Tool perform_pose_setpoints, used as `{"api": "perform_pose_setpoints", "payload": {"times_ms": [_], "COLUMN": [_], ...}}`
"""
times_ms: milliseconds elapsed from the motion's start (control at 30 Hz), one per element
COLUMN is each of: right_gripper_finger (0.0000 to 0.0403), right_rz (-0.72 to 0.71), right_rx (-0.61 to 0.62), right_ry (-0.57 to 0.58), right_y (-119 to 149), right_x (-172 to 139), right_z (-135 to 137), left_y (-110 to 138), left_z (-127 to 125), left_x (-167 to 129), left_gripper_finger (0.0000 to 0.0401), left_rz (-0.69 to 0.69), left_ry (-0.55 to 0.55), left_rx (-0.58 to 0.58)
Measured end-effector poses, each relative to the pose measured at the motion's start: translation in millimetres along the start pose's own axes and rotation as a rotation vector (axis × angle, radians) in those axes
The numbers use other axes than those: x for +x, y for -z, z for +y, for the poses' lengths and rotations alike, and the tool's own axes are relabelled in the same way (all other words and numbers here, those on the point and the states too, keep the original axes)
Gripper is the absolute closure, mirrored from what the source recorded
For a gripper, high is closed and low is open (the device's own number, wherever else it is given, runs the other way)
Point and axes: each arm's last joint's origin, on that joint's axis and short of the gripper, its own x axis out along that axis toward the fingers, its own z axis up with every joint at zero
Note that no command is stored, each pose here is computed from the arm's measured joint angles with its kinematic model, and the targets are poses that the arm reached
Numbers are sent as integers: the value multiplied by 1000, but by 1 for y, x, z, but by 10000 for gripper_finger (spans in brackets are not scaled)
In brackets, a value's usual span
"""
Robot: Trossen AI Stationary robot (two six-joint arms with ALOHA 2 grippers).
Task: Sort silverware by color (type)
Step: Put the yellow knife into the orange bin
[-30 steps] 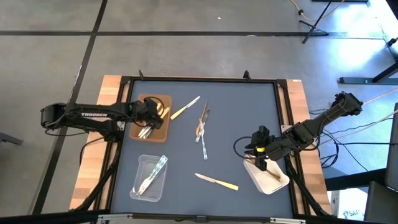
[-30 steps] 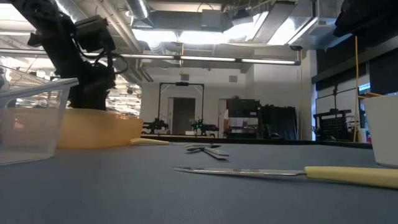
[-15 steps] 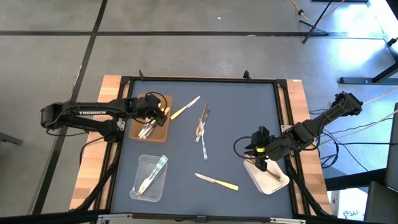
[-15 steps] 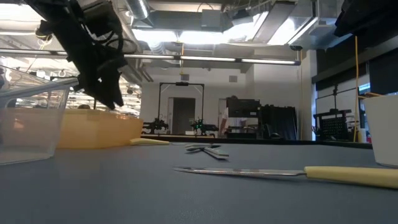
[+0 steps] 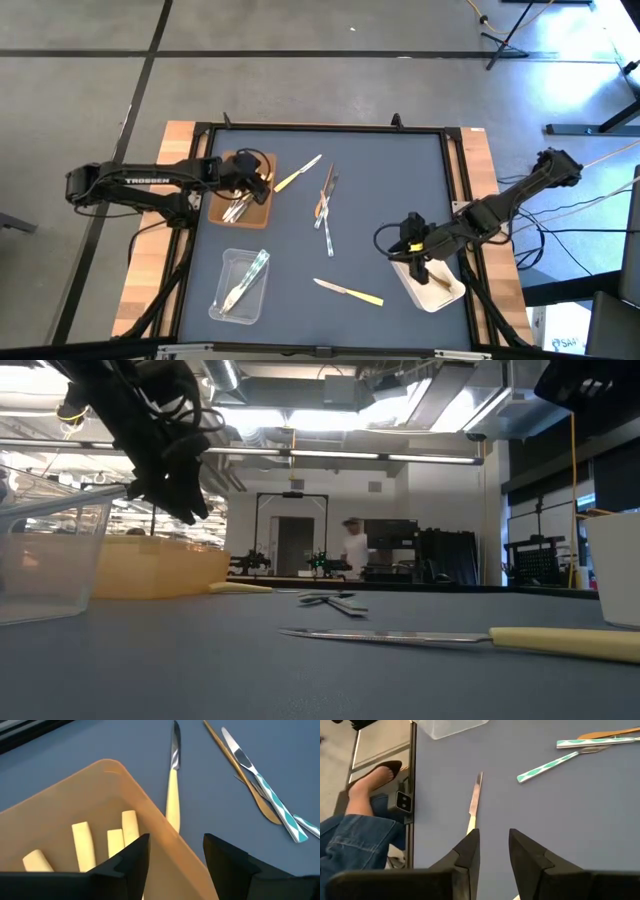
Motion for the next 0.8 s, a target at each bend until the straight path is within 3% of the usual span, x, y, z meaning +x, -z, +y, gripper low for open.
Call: {"api": "perform_pose_setpoints", "payload": {"times_ms": [233,433,800], "right_gripper_finger": [310,310,310], "right_rz": [-13,97,191], "right_rx": [-40,-72,-63], "right_ry": [-95,-225,-296], "right_y": [-5,-1,8], "right_x": [27,53,90], "right_z": [15,26,34], "left_y": [3,6,12], "left_z": [-6,-11,-20], "left_x": [-2,-4,-7], "left_gripper_finger": [222,222,222], "left_rz": [3,8,-7], "left_ry": [26,46,49], "left_rx": [19,22,65]}}
